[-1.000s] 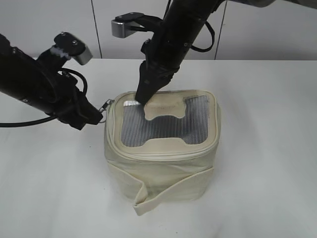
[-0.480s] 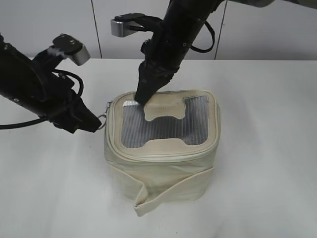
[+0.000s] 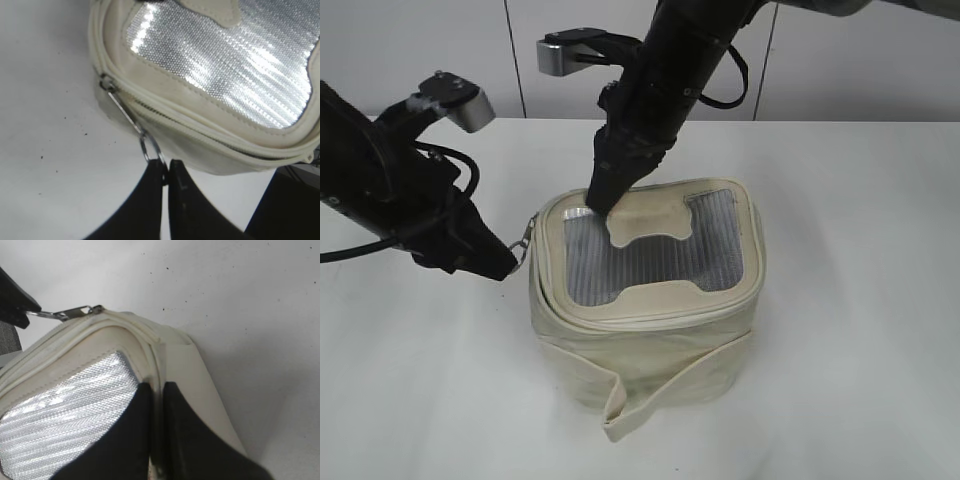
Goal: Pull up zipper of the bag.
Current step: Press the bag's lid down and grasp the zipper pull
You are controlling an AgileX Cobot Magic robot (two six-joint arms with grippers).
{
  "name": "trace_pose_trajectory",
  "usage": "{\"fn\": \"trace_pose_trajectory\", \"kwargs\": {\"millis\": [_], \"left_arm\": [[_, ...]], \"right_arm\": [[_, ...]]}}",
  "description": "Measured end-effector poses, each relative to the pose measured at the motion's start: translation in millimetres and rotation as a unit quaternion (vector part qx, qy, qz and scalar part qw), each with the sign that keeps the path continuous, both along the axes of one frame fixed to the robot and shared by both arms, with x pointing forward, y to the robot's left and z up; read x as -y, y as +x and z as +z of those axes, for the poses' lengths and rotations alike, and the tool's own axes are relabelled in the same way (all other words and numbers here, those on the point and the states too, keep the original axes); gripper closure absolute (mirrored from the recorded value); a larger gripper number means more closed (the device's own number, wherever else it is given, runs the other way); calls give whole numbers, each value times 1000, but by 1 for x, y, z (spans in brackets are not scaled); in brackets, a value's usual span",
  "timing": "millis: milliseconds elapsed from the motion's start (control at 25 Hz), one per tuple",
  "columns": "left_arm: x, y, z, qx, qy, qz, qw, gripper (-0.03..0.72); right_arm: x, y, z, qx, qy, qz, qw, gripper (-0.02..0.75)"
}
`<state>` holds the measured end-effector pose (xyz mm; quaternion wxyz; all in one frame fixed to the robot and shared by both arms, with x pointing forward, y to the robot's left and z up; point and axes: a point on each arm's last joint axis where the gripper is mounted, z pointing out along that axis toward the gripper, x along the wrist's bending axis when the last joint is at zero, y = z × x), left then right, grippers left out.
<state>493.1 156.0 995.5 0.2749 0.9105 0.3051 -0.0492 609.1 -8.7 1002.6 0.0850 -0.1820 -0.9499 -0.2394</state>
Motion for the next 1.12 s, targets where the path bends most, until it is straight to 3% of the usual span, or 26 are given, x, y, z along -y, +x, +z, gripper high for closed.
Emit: {"fn": "trace_pose_trajectory", "kwargs": {"millis": [440, 800, 960, 1120], "left_arm": [[1, -14, 6, -61, -19, -18, 998, 692], [-2, -28, 24, -62, -30, -15, 998, 692], [10, -35, 23, -59, -25, -33, 997, 692], [31, -58, 22, -90, -11, -80, 993, 692]], "right_arm": [[0, 0, -1, -9, -3, -16, 1000, 695], [0, 0, -1, -18, -5, -30, 999, 695], [-1, -1, -1, -19, -3, -31, 999, 695], [0, 1, 0, -15, -8, -33, 999, 696]]}}
